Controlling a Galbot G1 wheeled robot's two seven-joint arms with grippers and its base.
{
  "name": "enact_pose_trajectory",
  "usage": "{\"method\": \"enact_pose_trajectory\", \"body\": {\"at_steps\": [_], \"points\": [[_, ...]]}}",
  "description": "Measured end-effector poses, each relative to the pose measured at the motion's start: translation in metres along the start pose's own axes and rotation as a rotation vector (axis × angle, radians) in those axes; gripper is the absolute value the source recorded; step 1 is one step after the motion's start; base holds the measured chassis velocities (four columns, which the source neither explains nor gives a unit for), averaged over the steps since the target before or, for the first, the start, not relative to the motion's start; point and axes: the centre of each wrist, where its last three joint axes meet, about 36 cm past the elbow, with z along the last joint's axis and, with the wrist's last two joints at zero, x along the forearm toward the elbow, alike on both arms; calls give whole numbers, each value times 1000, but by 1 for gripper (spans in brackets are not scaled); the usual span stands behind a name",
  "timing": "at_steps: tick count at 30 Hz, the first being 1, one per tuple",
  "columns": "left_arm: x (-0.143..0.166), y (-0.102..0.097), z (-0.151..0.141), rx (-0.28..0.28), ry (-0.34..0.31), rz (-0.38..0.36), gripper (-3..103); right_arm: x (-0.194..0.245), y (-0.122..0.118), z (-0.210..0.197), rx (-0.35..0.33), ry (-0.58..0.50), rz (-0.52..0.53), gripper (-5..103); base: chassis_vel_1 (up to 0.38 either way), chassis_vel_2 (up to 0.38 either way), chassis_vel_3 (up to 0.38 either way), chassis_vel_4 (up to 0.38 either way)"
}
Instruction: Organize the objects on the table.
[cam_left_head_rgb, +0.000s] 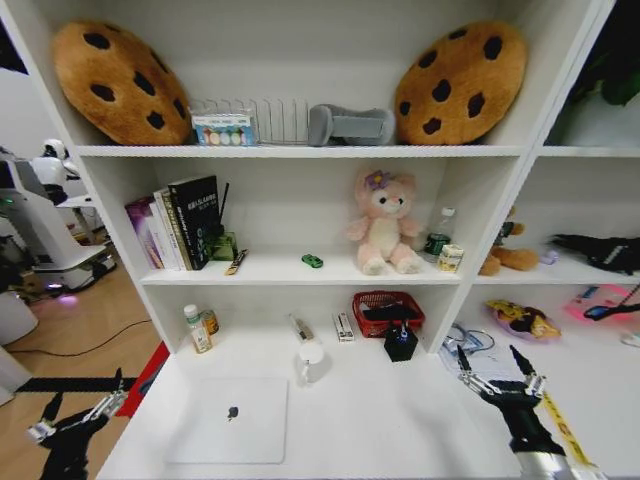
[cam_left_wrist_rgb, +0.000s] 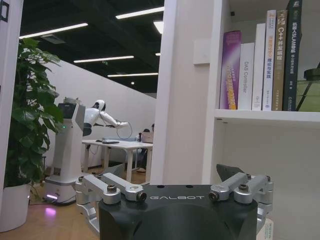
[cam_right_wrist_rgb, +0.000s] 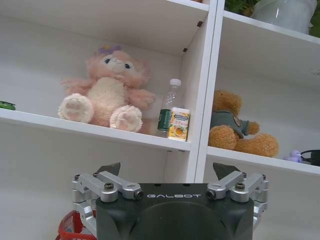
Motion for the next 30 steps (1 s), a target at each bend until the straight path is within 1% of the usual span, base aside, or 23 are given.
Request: {"method": "enact_pose_trajectory", "body": {"at_steps": [14, 30], "points": [[0, 0, 0, 0, 0, 0, 100, 0, 0, 0, 0, 0, 0, 100, 123, 110, -115, -110], [0, 0, 0, 0, 0, 0, 100, 0, 0, 0, 0, 0, 0, 100, 3, 3, -8, -2]]}}
